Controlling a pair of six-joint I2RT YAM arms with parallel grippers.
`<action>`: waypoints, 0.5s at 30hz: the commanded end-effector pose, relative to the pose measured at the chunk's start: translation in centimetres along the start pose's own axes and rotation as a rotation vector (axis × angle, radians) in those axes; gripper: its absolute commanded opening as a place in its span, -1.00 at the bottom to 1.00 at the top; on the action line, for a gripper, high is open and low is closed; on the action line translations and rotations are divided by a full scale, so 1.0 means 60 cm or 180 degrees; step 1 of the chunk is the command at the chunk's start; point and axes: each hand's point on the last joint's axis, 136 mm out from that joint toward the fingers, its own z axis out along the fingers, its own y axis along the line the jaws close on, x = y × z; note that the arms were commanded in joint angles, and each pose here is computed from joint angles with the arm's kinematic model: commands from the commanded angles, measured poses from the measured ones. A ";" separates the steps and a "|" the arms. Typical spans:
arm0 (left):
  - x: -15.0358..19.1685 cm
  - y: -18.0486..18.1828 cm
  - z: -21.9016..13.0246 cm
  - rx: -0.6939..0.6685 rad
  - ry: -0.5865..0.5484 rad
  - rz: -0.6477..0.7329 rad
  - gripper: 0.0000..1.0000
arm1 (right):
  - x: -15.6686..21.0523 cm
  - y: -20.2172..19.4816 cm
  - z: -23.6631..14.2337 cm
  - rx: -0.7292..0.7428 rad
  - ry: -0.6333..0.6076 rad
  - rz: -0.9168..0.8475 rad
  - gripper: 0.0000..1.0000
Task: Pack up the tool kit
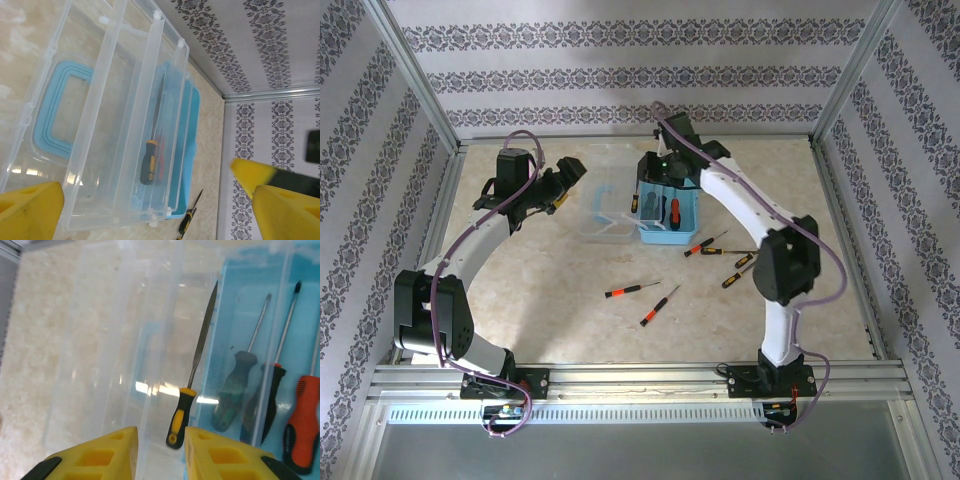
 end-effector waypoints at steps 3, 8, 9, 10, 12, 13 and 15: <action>-0.006 -0.033 -0.013 0.0239 -0.0060 0.0055 0.92 | 0.017 -0.038 -0.060 0.0216 -0.0295 -0.0121 -0.36; 0.010 -0.057 -0.016 0.0346 -0.0012 0.0128 0.92 | 0.074 -0.125 -0.088 0.0618 -0.0361 0.0015 -0.34; 0.015 -0.062 -0.015 0.0365 0.0006 0.0144 0.92 | 0.090 -0.149 -0.095 0.0725 -0.0368 0.0068 -0.31; 0.022 -0.068 -0.015 0.0388 0.0029 0.0174 0.92 | 0.102 -0.166 -0.098 0.0793 -0.0363 0.0101 -0.30; 0.035 -0.080 -0.013 0.0430 0.0078 0.0232 0.92 | 0.127 -0.198 -0.111 0.0924 -0.0356 0.0165 -0.29; 0.043 -0.087 -0.011 0.0452 0.0114 0.0263 0.92 | 0.142 -0.217 -0.119 0.1006 -0.0341 0.0217 -0.28; 0.059 -0.099 -0.009 0.0494 0.0183 0.0327 0.92 | 0.169 -0.252 -0.135 0.1168 -0.0321 0.0327 -0.28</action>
